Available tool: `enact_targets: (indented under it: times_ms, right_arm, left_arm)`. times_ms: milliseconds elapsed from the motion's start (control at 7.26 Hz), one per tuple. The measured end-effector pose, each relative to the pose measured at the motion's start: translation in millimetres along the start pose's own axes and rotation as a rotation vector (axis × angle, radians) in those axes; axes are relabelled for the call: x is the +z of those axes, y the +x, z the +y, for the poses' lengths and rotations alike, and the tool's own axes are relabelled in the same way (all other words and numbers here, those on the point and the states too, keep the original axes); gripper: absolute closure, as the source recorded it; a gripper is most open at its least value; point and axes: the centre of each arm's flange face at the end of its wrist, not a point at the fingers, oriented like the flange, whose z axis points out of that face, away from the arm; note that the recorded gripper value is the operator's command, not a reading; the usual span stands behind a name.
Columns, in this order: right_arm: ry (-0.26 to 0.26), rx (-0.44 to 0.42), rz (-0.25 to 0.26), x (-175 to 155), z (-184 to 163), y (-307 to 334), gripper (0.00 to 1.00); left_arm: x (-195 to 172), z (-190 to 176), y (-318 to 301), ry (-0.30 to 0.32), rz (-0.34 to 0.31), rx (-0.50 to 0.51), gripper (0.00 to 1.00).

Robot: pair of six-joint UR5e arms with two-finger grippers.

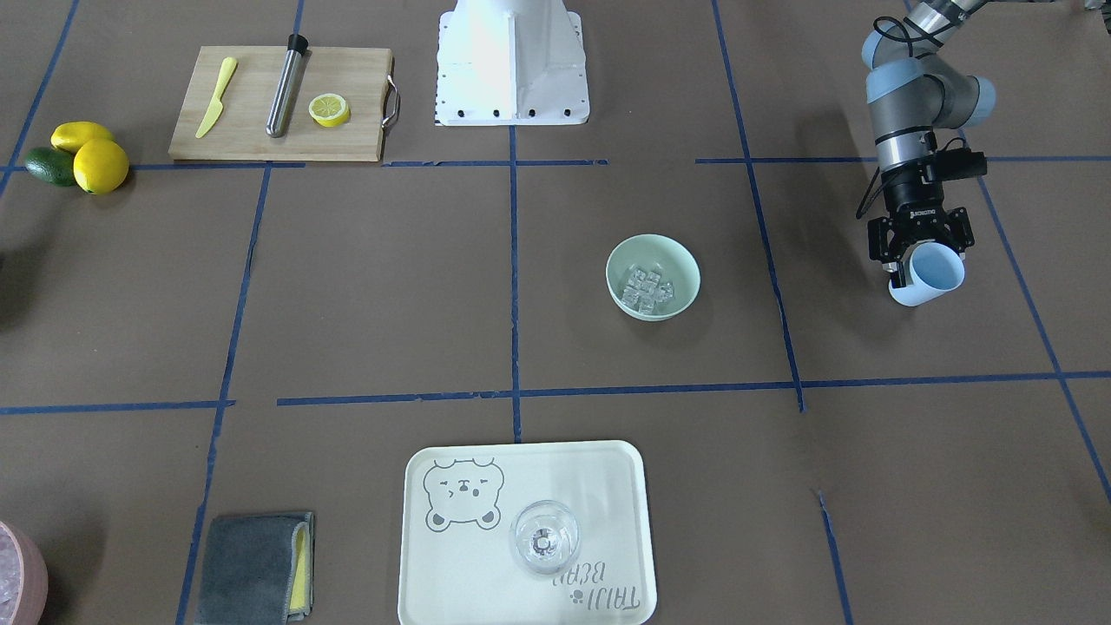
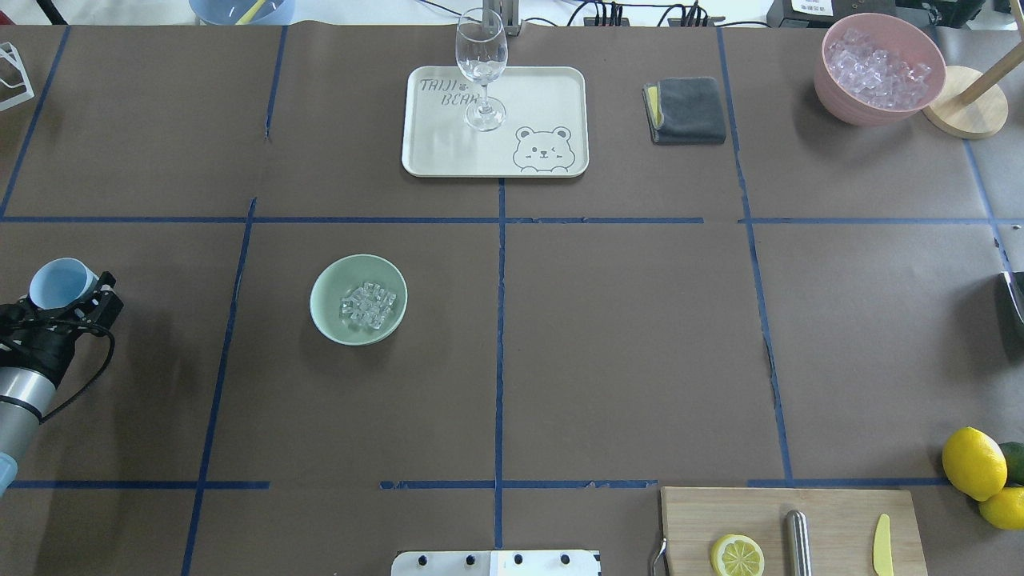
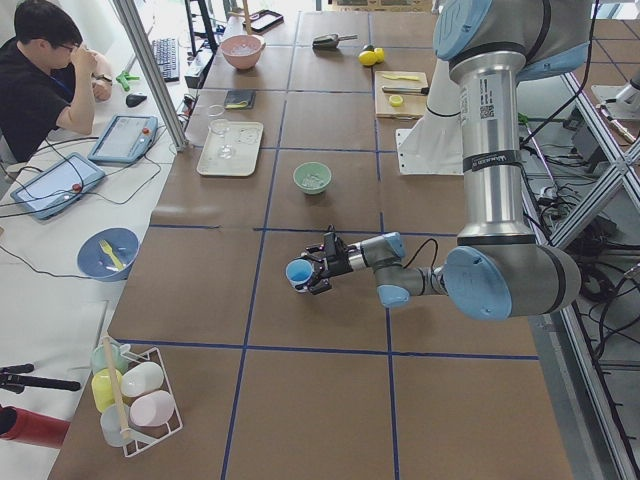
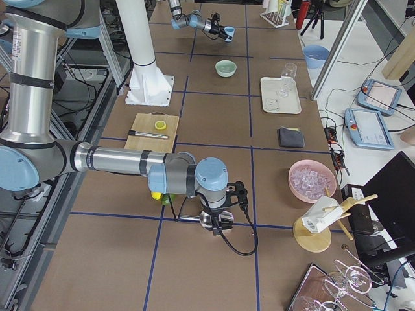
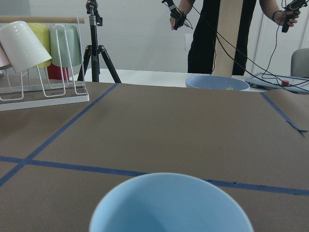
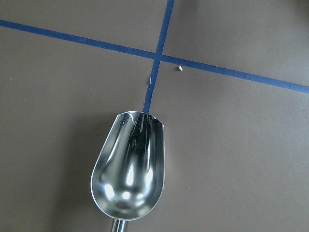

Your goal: Pour ice into bowl

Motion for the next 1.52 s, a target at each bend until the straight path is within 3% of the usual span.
enact_targets:
  times_ms: [276, 551, 827, 1240, 1378, 1516]
  right_arm:
    - [0.006, -0.001, 0.001, -2.9, -1.1, -1.3, 0.0]
    - [0.01, -0.002, 0.002, -4.6, -2.3, -2.4, 0.0]
    - [0.015, -0.006, 0.003, -7.2, -3.2, -4.8, 0.0]
    - [0.03, -0.021, 0.005, -14.3, -7.5, -11.0, 0.0]
    - [0.046, -0.036, 0.006, -22.2, -11.7, -18.1, 0.0]
    - [0.065, -0.056, 0.006, -31.4, -15.6, -27.0, 0.0]
  left_arm:
    - [-24.7, -40.8, -5.2, 0.017, 0.045, 0.052, 0.0]
    - [-26.1, -80.6, -17.7, 0.025, 0.095, 0.12, 0.0]
    - [-14.1, -132.5, -34.9, -0.021, 0.149, 0.262, 0.0]
    - [6.7, -208.2, -98.7, -0.217, 0.198, 0.543, 0.0]
    - [8.9, -238.6, -121.5, -0.312, 0.205, 0.579, 0.0]
    - [10.0, -268.9, -143.2, -0.416, 0.208, 0.543, 0.0]
